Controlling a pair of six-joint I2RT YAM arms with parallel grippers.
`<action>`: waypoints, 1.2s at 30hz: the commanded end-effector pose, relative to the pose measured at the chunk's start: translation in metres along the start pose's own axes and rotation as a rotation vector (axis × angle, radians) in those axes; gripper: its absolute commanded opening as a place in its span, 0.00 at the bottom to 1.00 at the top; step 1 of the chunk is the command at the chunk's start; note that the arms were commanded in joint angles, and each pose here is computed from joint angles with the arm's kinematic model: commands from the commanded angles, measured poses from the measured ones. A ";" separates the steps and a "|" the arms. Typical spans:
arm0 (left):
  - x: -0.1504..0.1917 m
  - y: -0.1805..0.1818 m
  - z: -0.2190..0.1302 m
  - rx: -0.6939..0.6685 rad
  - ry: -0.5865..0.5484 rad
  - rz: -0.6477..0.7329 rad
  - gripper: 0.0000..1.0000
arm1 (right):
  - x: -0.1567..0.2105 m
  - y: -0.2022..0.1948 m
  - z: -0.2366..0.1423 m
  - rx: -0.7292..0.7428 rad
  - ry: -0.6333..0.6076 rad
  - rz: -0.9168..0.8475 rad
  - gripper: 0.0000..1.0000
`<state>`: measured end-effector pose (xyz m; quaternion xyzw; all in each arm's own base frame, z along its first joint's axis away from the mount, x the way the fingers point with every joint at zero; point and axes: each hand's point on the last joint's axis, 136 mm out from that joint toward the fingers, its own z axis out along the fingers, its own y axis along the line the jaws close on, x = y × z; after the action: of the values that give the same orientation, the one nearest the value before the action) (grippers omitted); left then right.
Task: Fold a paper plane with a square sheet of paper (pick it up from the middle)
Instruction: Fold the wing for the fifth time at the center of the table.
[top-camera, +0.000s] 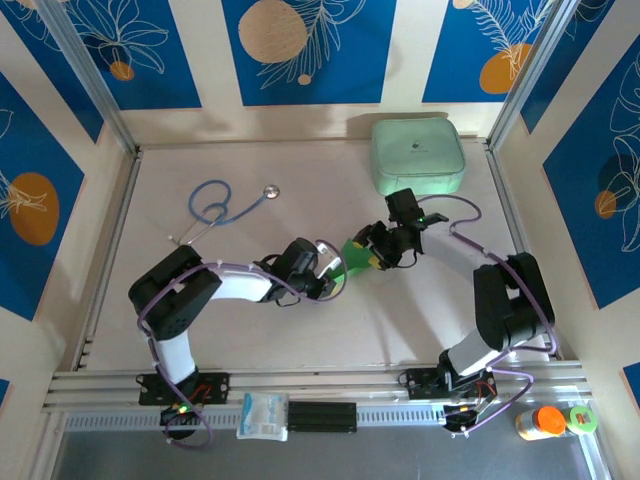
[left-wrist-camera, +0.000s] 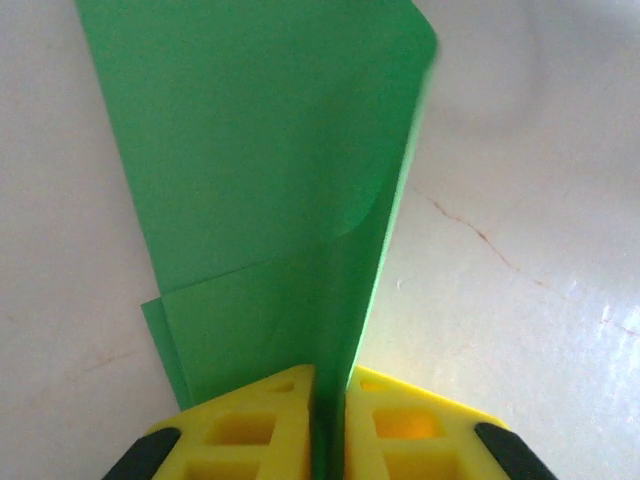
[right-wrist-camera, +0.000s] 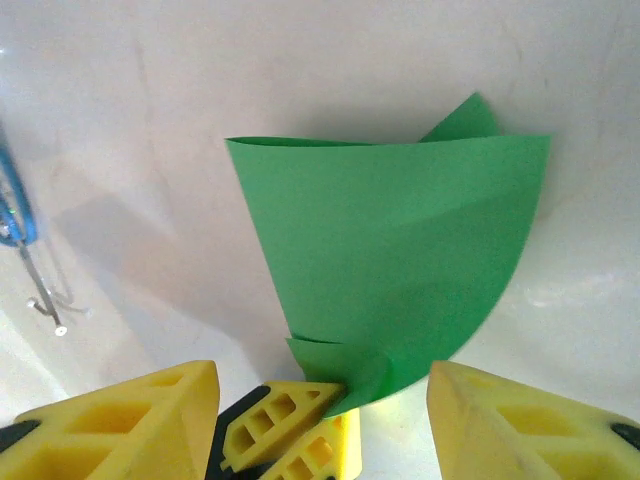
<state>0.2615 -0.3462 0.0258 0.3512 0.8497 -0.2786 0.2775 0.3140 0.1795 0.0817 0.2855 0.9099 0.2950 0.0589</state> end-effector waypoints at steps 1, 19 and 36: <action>-0.014 -0.003 -0.009 0.064 -0.082 -0.116 0.14 | -0.003 0.004 -0.004 -0.071 -0.025 -0.116 0.58; -0.030 0.011 -0.022 0.204 -0.231 -0.450 0.11 | 0.011 -0.002 0.009 -0.146 -0.006 -0.331 0.57; -0.015 0.019 -0.014 0.250 -0.230 -0.682 0.09 | 0.022 0.010 0.049 -0.122 0.120 -0.472 0.56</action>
<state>0.2804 -0.3333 0.0395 0.0626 0.8458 -0.4786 0.2275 0.3165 0.2183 0.0506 0.0619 0.9327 0.3414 0.0981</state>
